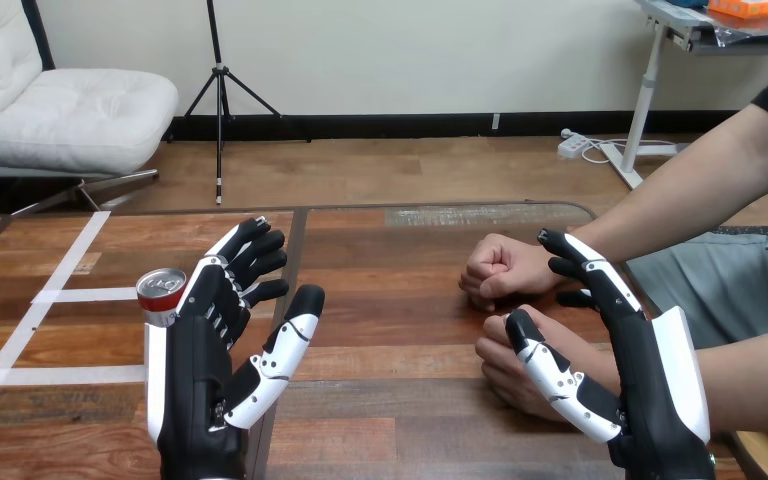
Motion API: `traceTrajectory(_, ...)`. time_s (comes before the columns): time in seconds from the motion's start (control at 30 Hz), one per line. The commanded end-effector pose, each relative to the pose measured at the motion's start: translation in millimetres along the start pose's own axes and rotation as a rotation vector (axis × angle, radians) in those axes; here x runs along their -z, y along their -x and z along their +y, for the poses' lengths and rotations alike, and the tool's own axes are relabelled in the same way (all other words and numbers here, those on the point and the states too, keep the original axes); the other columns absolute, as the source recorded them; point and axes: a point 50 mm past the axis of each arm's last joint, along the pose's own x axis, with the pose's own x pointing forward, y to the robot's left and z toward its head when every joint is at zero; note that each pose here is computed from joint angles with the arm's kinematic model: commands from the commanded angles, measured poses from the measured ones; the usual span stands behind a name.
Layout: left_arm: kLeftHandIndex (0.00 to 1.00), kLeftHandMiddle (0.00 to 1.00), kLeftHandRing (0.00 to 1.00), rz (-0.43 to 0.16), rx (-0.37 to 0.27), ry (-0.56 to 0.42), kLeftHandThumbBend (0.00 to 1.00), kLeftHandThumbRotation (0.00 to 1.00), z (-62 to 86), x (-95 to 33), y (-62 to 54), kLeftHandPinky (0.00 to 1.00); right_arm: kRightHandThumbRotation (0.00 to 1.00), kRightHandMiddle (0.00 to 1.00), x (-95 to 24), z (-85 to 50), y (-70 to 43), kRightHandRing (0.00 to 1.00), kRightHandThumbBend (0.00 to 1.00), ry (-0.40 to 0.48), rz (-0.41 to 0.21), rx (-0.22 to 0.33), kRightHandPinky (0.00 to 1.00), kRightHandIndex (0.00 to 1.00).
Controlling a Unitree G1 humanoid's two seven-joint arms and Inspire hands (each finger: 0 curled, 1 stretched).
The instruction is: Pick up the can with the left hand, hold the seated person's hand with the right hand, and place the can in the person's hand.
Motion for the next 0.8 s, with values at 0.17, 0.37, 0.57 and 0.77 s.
traceTrajectory(0.17, 0.78, 0.76, 0.75, -0.050, -0.010, 0.016, 0.61, 0.35, -6.2, -7.4, -4.4, 0.67, 0.53, 0.87, -13.8, -6.5, -19.7, 0.83, 0.45, -0.008, -0.096, 0.044, 0.72, 0.85)
traceTrajectory(0.37, 0.78, 0.76, 0.75, -0.051, -0.010, 0.017, 0.60, 0.35, -5.9, -7.3, -4.8, 0.67, 0.52, 0.87, -13.6, -6.5, -20.1, 0.83, 0.45, -0.015, -0.095, 0.044, 0.72, 0.85)
traceTrajectory(0.57, 0.78, 0.76, 0.75, -0.053, -0.015, 0.008, 0.60, 0.35, -4.7, -7.5, -5.3, 0.67, 0.52, 0.87, -13.9, -6.5, -20.6, 0.83, 0.45, -0.015, -0.096, 0.045, 0.72, 0.85)
traceTrajectory(0.77, 0.78, 0.77, 0.75, -0.056, -0.019, 0.014, 0.60, 0.35, -2.0, -8.0, -6.0, 0.67, 0.52, 0.87, -14.0, -6.5, -20.8, 0.83, 0.45, -0.017, -0.098, 0.046, 0.72, 0.85)
